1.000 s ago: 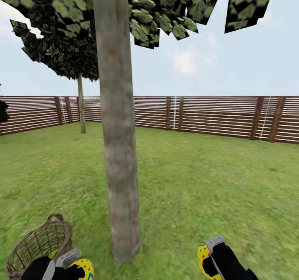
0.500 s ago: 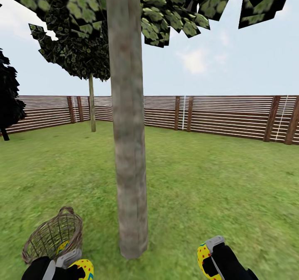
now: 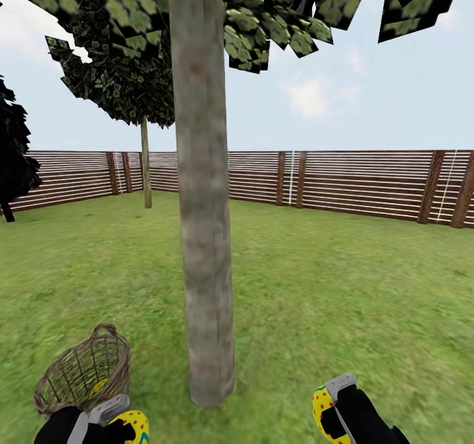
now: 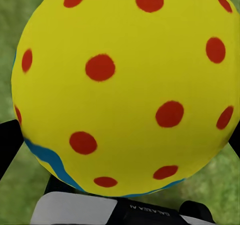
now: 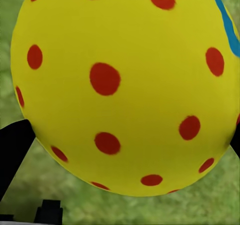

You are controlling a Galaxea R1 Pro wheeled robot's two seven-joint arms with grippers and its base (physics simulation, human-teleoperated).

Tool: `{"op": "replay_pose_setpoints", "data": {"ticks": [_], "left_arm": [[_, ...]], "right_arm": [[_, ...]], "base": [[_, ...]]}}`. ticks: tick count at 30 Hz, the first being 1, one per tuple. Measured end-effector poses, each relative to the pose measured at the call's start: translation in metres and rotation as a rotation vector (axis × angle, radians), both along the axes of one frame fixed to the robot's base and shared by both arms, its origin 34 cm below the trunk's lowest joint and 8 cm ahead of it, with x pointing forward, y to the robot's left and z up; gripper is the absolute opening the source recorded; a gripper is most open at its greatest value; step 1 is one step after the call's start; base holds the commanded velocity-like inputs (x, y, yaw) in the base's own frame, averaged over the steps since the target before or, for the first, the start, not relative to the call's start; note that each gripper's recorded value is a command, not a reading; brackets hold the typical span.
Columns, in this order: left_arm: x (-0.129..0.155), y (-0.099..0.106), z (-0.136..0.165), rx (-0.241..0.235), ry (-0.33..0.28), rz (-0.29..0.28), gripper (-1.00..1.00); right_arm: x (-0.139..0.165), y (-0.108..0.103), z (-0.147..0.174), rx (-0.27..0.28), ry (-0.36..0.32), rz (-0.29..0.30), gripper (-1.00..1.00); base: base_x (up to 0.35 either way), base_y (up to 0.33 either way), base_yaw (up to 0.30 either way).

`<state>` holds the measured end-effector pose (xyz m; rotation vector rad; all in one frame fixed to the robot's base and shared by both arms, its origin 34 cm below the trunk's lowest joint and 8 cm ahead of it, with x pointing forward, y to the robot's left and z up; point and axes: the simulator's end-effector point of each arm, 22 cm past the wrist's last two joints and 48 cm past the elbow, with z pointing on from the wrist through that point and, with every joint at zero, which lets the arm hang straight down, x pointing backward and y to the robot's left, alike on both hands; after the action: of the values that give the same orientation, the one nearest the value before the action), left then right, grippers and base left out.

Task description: Take the three Easter eggs out of the wicker basket on the lawn in the garden, then place them on the lawn next to a single tree (choose any tree) so that all three eggs are next to the same tree and none are left in the basket.

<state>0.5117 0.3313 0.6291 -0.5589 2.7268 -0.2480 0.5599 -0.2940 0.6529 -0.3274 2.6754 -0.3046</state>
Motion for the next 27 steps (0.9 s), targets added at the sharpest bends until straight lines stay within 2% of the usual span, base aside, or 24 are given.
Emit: {"op": "replay_pose_setpoints", "data": {"ticks": [5,14,23,27], "left_arm": [[0.000,-0.006,-0.008,-0.012,-0.005,-0.005,-1.00],[-0.001,-0.003,-0.025,-0.004,-0.002,0.000,-1.00],[-0.004,-0.004,-0.042,-0.005,0.000,-0.002,-1.00],[-0.005,-0.004,-0.051,-0.002,0.002,-0.001,-1.00]], "right_arm": [[-0.001,0.000,-0.009,0.001,0.000,0.000,-1.00],[-0.003,0.000,-0.026,0.000,0.004,0.000,-1.00],[-0.009,0.000,-0.048,-0.002,0.018,0.001,-1.00],[-0.010,0.000,-0.056,-0.002,0.019,0.001,-1.00]], "base": [[0.084,0.000,0.000],[0.141,0.000,0.000],[0.315,0.000,0.000],[0.067,0.000,0.000]]}}
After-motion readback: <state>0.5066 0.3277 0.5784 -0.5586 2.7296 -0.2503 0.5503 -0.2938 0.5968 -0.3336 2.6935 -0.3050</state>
